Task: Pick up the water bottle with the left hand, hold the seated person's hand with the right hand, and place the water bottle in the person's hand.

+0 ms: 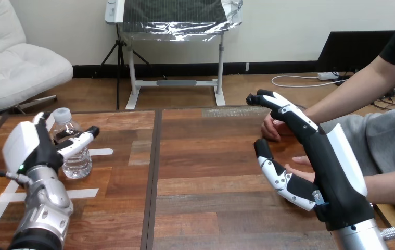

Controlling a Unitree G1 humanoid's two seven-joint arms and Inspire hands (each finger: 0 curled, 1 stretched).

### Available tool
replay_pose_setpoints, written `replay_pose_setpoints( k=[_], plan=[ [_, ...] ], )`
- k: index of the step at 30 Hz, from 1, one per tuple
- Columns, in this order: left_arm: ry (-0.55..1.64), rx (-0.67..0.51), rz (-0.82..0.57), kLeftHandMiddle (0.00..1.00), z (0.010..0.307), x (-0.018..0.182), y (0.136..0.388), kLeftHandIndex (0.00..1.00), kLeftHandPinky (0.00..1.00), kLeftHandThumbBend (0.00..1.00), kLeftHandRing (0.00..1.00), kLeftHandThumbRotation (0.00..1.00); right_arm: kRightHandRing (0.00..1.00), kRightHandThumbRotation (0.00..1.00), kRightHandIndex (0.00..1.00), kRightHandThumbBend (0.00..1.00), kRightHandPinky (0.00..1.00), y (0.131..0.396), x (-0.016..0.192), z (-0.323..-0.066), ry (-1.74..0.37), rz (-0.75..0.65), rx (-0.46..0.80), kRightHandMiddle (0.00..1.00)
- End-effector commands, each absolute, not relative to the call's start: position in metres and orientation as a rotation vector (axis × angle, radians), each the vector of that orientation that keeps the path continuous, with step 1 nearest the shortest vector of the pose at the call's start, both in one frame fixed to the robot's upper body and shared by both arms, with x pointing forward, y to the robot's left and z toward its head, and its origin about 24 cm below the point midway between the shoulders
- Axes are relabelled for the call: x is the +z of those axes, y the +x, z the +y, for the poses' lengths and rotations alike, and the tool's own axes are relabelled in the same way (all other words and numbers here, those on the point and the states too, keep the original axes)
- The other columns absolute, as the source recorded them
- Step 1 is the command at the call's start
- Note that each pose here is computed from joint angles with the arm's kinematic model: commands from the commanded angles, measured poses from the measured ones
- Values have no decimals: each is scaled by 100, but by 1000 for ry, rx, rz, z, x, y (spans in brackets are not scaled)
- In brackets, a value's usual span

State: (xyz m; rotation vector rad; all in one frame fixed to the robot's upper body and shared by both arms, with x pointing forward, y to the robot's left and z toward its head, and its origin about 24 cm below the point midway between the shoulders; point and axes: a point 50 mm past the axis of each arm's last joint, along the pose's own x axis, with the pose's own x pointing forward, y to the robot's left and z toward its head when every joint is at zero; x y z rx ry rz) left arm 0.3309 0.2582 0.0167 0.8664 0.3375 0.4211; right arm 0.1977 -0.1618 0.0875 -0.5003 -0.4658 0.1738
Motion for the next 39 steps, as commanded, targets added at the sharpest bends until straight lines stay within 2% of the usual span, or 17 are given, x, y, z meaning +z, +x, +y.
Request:
replay_pose_setpoints(
  k=[1,29,39],
  plan=[
    [872,427,238,86,254,49,353,87,72,92,82,60,89,0,81,18,87,205,110,-162,-542,-569,164,90],
    [817,387,285,86,247,43,355,86,70,92,82,61,89,0,80,18,87,202,110,-165,-565,-553,160,90],
    [807,387,290,85,245,41,355,84,71,90,81,58,89,0,79,19,87,201,110,-166,-561,-553,158,89]
  ],
)
